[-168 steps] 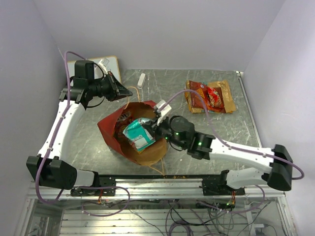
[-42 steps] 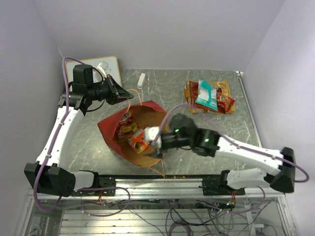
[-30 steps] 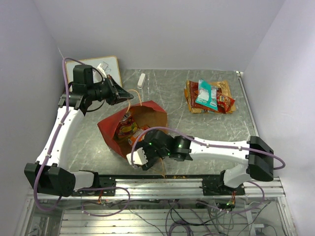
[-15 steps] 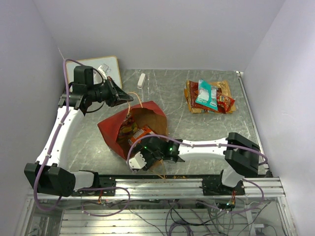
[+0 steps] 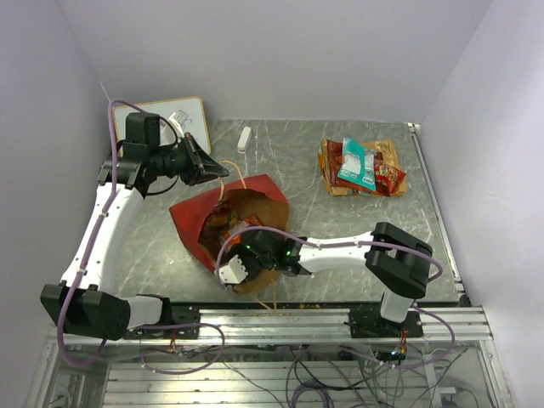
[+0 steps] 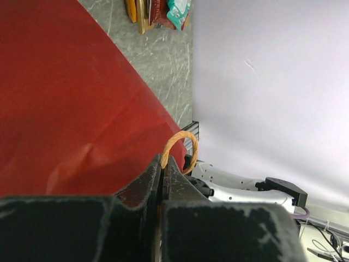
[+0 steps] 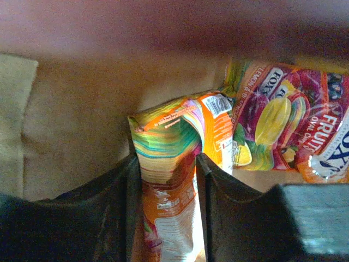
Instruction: Take the snacks out of the paper bag
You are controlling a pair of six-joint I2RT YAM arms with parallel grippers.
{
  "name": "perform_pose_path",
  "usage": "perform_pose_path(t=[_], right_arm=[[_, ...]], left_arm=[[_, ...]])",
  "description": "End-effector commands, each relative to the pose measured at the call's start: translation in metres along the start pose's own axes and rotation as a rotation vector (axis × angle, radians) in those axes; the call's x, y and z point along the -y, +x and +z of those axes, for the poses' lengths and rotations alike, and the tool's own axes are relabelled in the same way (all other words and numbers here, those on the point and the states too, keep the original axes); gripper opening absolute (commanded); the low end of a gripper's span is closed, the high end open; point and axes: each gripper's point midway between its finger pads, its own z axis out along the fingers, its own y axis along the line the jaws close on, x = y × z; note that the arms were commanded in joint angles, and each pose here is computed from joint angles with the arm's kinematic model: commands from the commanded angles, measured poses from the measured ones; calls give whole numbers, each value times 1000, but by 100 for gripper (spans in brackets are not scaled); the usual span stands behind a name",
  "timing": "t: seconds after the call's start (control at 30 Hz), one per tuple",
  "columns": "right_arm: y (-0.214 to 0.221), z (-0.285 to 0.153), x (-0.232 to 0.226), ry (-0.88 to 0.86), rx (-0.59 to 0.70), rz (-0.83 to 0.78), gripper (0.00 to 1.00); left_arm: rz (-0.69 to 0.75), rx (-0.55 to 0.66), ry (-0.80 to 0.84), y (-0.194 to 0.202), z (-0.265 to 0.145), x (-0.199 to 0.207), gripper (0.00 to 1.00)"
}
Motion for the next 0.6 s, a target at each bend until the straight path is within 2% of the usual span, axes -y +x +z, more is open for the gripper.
perform_pose_path(t=[0.0, 0.27, 0.57], right_arm=[[4, 0, 28, 71, 8, 4, 37], [-12, -18, 45, 64, 58, 67, 0], [-53, -81, 56, 49, 206, 243, 0]], left_arm=[[35, -2, 20, 0, -7, 10, 7], [35, -1, 29, -2, -5, 11, 7], [39, 3, 50, -6, 0, 11, 7]])
